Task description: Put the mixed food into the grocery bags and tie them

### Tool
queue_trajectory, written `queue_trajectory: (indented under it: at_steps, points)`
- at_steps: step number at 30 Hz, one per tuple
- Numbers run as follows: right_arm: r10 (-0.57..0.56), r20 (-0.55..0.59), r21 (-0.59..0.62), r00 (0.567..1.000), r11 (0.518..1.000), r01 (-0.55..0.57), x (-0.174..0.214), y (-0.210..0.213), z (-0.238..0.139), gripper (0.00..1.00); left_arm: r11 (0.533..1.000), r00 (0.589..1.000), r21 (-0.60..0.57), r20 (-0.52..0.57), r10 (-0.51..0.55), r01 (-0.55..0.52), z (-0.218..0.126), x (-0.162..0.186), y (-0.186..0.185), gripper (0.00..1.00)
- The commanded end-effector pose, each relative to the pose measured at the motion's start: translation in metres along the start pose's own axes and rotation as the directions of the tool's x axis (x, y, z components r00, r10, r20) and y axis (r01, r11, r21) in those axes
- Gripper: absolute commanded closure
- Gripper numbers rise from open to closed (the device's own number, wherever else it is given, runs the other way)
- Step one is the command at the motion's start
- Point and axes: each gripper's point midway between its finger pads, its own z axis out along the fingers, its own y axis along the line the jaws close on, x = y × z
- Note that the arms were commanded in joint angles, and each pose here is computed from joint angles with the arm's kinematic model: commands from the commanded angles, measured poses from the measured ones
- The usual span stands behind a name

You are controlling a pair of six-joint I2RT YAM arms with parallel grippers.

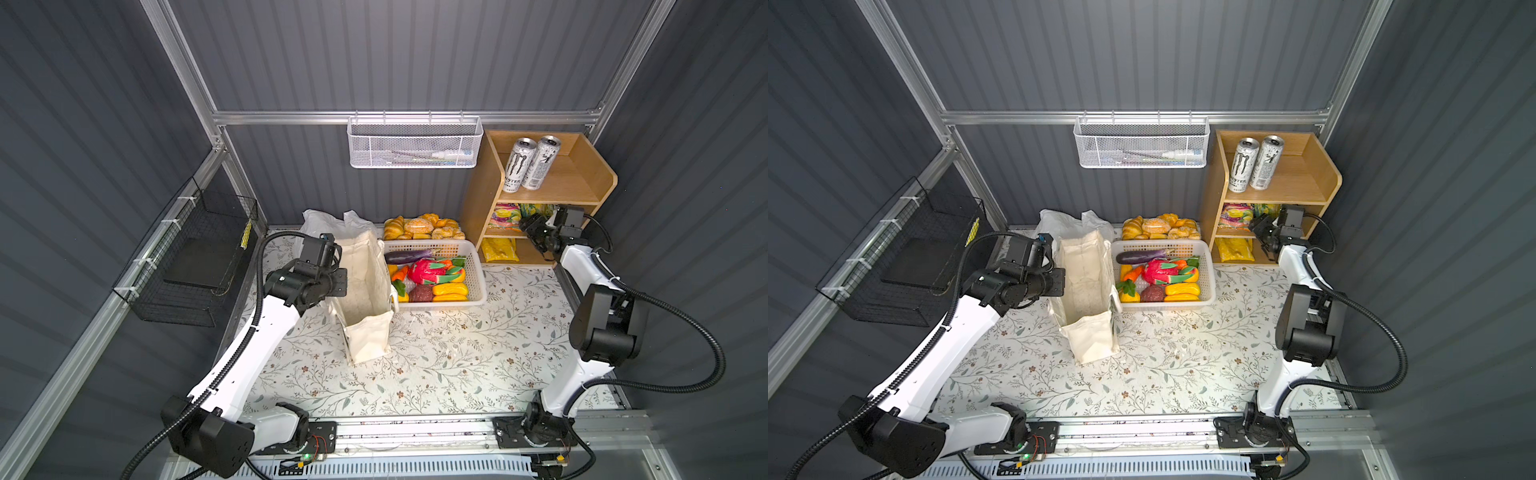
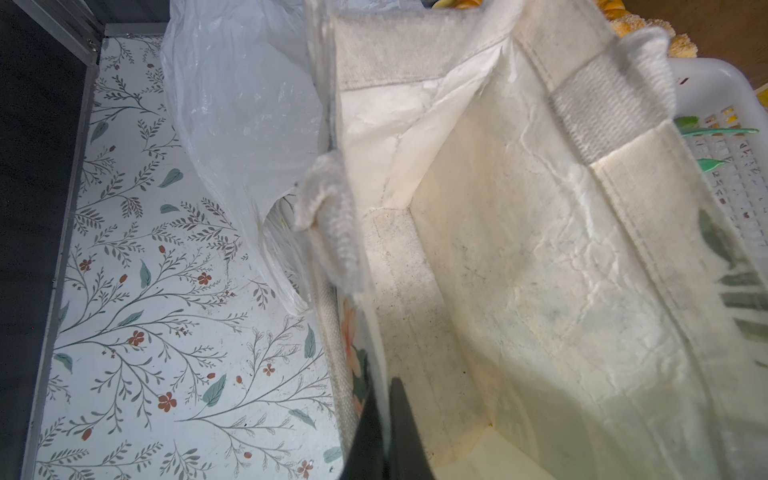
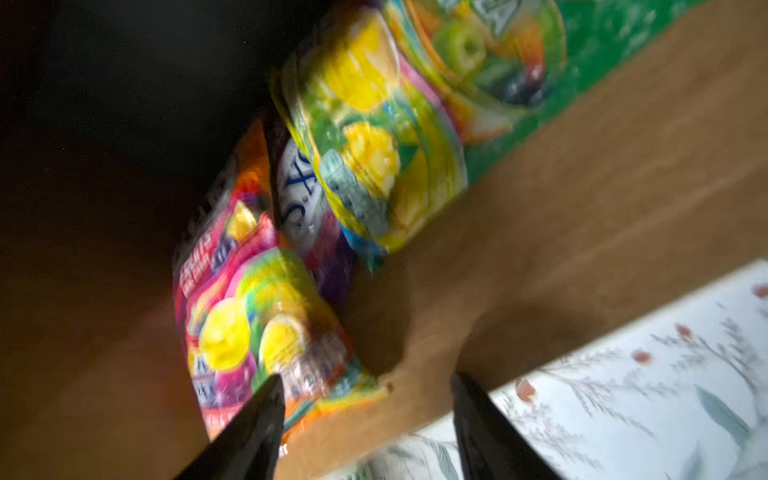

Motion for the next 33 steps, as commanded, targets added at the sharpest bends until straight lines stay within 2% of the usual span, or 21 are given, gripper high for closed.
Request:
queue_trajectory:
  at_steps: [1, 5, 6, 12, 17, 27, 30, 33]
  points:
    - [-0.052, -0.003, -0.053, 0.999, 0.997, 0.051, -0.004, 0.011, 0.01, 0.34, 1.0, 1.0, 0.026, -0.007, 0.004, -0.004, 0.003, 0.001, -0.005, 1.0]
    - [-0.036, -0.022, -0.068, 0.999, 0.997, 0.034, 0.002, 0.009, 0.018, 0.35, 1.0, 1.0, 0.025, -0.01, -0.002, 0.003, 0.005, 0.001, -0.005, 1.0]
    - [-0.033, -0.048, -0.106, 0.998, 0.994, 0.028, 0.008, 0.015, 0.018, 0.36, 1.0, 1.0, 0.026, -0.007, -0.005, 0.005, 0.005, 0.0, -0.005, 1.0]
    - [-0.06, -0.065, -0.156, 0.996, 0.986, 0.05, 0.018, 0.035, 0.02, 0.37, 0.999, 1.0, 0.029, -0.011, -0.017, 0.018, 0.009, 0.0, -0.006, 1.0]
    - [-0.061, -0.073, -0.155, 0.995, 0.987, 0.049, 0.022, 0.039, 0.027, 0.4, 0.999, 1.0, 0.033, -0.013, -0.028, 0.028, 0.011, 0.0, -0.007, 1.0]
    - [-0.046, -0.073, -0.187, 0.996, 0.982, 0.032, 0.028, 0.051, 0.027, 0.57, 0.999, 0.999, 0.026, -0.015, -0.028, 0.028, 0.012, 0.002, -0.006, 1.0]
    - [-0.043, -0.063, -0.177, 0.997, 0.984, 0.031, 0.027, 0.049, 0.023, 0.68, 0.999, 0.999, 0.025, -0.015, -0.028, 0.028, 0.013, 0.002, -0.006, 1.0]
    - [-0.035, -0.045, -0.181, 0.998, 0.983, 0.026, 0.025, 0.05, 0.015, 0.84, 0.999, 0.999, 0.023, -0.016, -0.028, 0.028, 0.013, 0.003, -0.005, 1.0]
